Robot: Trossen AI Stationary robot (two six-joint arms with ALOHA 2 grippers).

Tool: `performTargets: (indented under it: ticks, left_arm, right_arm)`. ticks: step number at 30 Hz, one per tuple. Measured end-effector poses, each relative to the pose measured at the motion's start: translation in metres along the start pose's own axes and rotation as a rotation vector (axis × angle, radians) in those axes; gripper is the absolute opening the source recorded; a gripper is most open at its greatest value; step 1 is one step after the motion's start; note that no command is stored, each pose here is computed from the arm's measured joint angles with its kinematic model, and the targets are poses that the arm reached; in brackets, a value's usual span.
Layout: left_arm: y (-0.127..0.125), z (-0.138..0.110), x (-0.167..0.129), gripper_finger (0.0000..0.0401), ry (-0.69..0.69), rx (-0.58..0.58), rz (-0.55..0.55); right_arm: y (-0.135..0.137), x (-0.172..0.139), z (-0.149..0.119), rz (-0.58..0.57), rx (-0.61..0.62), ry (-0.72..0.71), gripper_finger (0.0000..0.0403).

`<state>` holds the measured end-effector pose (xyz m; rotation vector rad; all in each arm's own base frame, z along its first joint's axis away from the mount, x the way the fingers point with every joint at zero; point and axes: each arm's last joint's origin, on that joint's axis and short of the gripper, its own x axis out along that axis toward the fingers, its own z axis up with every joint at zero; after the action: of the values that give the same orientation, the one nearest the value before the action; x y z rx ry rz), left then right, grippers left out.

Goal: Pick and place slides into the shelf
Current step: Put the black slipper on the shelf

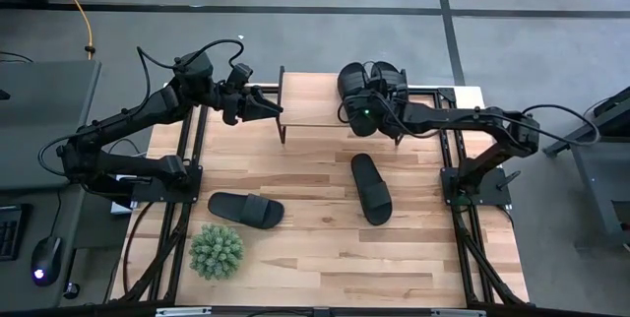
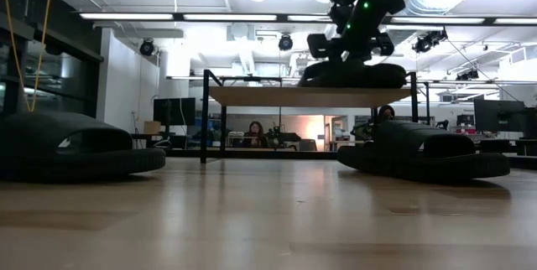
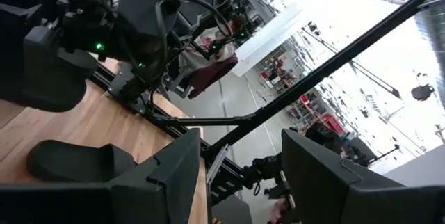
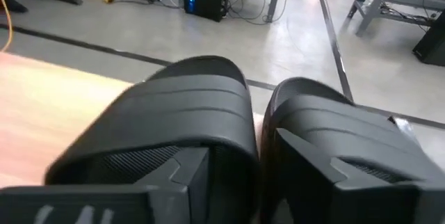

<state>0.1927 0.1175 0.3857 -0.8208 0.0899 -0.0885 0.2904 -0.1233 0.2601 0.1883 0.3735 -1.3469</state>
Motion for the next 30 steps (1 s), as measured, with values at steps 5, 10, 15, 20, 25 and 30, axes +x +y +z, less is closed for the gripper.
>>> performTargets:
  ticks: [5,10,15,20,25,30]
  left_arm:
    - [0.000,0.000,0.000,0.0186,0.000,0.012,0.000]
    - [0.000,0.000,0.000,0.0186,0.000,0.015,0.000]
    - [0.000,0.000,0.000,0.0186,0.001,0.015,0.000]
    - [0.000,0.000,0.000,0.0186,0.003,0.016,-0.003]
    - [0.000,0.000,0.000,0.0186,0.009,0.015,-0.009]
    - [-0.001,-0.001,0.000,0.0186,0.021,0.015,-0.022]
  right_arm:
    - [-0.006,-0.008,0.010,0.055,0.041,-0.006,0.0157]
    - [-0.010,-0.014,0.016,0.100,0.058,-0.001,0.0161]
    - [-0.011,-0.016,0.017,0.137,0.066,0.012,0.0161]
    - [-0.009,-0.016,0.017,0.184,0.065,0.034,0.0161]
    - [-0.010,-0.016,0.014,0.204,0.082,0.071,0.0161]
    - [-0.012,-0.016,0.008,0.222,0.120,0.151,0.0161]
